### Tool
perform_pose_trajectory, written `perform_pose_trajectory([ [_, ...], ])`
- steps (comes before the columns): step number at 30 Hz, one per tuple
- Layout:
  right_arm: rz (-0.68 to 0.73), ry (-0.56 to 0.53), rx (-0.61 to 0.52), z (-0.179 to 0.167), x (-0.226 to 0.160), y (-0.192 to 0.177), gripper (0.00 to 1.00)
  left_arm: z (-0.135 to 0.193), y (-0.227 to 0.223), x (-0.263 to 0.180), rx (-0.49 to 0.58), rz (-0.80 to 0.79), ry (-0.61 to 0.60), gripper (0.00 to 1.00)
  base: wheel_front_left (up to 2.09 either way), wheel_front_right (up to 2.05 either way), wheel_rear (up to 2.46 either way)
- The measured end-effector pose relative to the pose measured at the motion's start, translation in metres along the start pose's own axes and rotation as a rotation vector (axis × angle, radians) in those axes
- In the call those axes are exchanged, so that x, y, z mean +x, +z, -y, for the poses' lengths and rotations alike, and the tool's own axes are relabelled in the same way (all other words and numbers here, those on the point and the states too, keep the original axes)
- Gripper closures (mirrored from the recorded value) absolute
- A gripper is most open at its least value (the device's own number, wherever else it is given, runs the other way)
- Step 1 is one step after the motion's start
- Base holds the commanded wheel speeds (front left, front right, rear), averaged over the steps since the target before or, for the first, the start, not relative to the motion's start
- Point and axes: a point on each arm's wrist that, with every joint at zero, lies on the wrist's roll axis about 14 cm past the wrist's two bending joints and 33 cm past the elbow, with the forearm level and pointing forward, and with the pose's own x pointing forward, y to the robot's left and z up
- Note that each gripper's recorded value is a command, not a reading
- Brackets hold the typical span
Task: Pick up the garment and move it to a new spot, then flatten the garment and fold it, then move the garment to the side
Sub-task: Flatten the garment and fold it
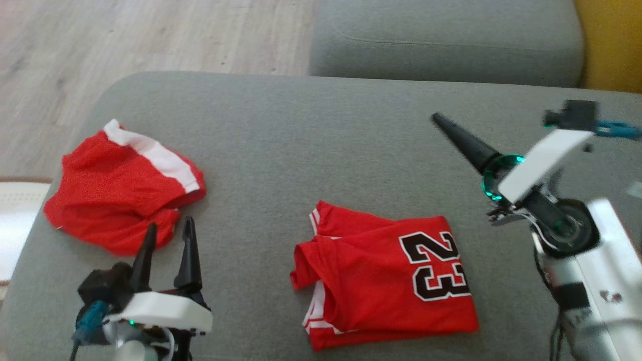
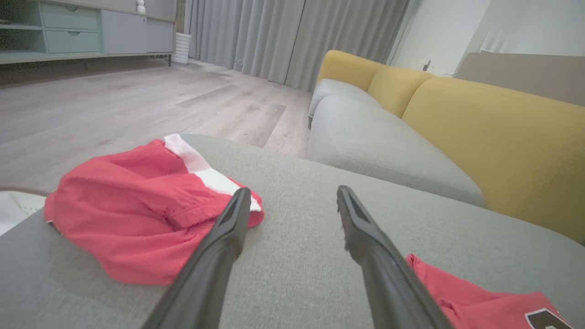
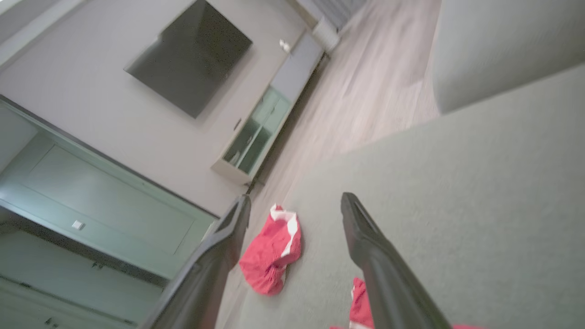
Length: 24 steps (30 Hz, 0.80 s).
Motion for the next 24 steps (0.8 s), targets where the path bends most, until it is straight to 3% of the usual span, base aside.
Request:
perform_pose_trajectory([
  [9, 0.372, -0.173, -0.483, 0.019, -0.068, 0.052, 0.0, 0.022, 0.009, 0.015, 0.022, 0.032, -0.079, 0.0, 0.0, 0.0, 0.0],
  [14, 0.472, -0.26, -0.686, 0.035, -0.099, 0.047, 0.0, 0.028, 0.014, 0.022, 0.039, 0.048, -0.1, 0.0, 0.0, 0.0, 0.0],
  [20, 0.571, -0.403, -0.724, 0.068, -0.135, 0.038, 0.0, 0.039, 0.016, 0.023, 0.125, 0.063, -0.142, 0.0, 0.0, 0.0, 0.0],
  [24, 0.533, -0.503, -0.728, 0.093, -0.145, 0.015, 0.0, 0.036, 0.008, 0.017, 0.151, 0.037, -0.141, 0.0, 0.0, 0.0, 0.0],
])
